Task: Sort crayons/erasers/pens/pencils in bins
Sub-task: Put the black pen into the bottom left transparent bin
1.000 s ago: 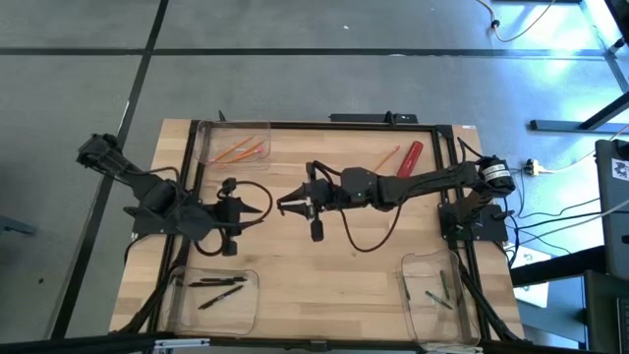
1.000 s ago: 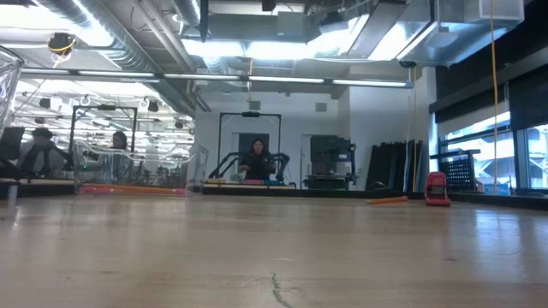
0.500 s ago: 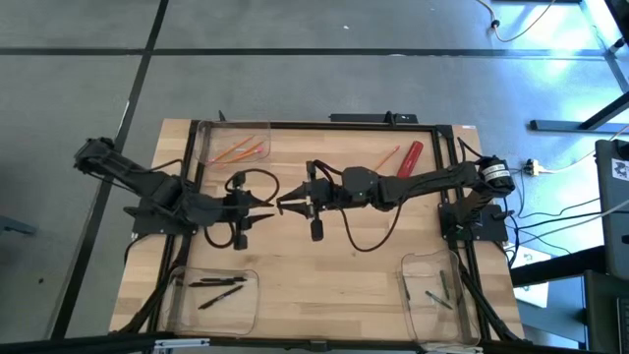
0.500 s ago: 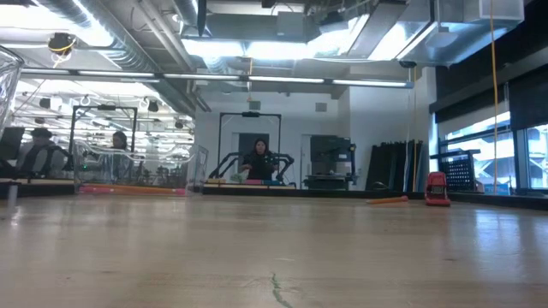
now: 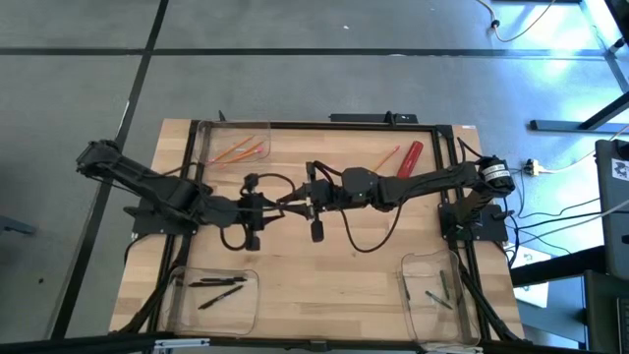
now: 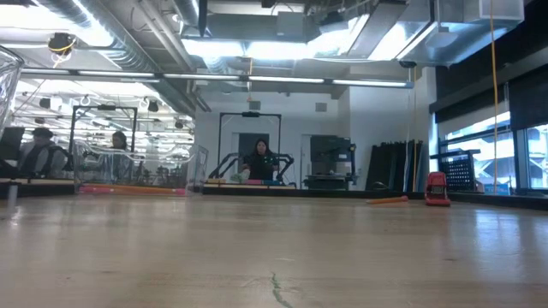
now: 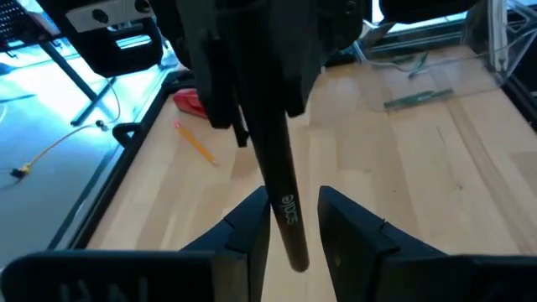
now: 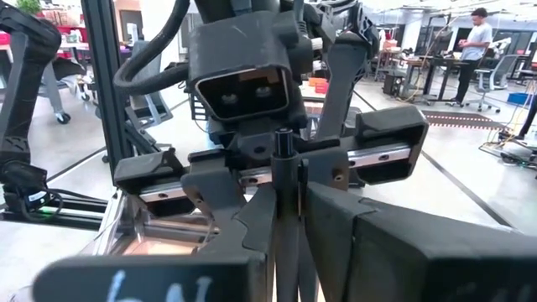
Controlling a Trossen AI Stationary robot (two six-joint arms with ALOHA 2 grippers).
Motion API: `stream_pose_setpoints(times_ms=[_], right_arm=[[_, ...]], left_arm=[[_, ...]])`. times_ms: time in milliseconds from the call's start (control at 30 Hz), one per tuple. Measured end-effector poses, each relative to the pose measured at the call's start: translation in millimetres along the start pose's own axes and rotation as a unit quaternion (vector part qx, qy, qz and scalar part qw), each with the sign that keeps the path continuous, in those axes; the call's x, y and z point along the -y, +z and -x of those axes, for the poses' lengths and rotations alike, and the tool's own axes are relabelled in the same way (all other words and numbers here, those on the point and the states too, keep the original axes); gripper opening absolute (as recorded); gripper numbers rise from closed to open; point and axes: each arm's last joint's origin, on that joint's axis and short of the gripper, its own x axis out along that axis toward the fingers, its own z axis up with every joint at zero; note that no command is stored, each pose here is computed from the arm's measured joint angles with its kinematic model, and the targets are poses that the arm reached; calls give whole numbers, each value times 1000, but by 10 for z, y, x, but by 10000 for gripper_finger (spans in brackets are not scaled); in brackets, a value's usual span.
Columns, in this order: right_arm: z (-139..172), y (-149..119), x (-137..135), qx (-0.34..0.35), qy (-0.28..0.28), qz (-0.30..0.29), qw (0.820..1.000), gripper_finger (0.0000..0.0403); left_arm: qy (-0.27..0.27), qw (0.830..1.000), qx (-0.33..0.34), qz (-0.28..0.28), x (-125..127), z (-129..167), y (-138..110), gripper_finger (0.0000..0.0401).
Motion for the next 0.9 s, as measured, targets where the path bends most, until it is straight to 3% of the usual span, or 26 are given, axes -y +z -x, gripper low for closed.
stream_pose_setpoints(times_ms=[533,900], right_arm=[[0,-6,1,-3,0,0,1000,52],[0,-18,-3,-9,2,3,1000,52]], left_arm=[[2,1000,1,-1,13,-25,2,92],[3,1000,-3,2,10,-24,-6,13]])
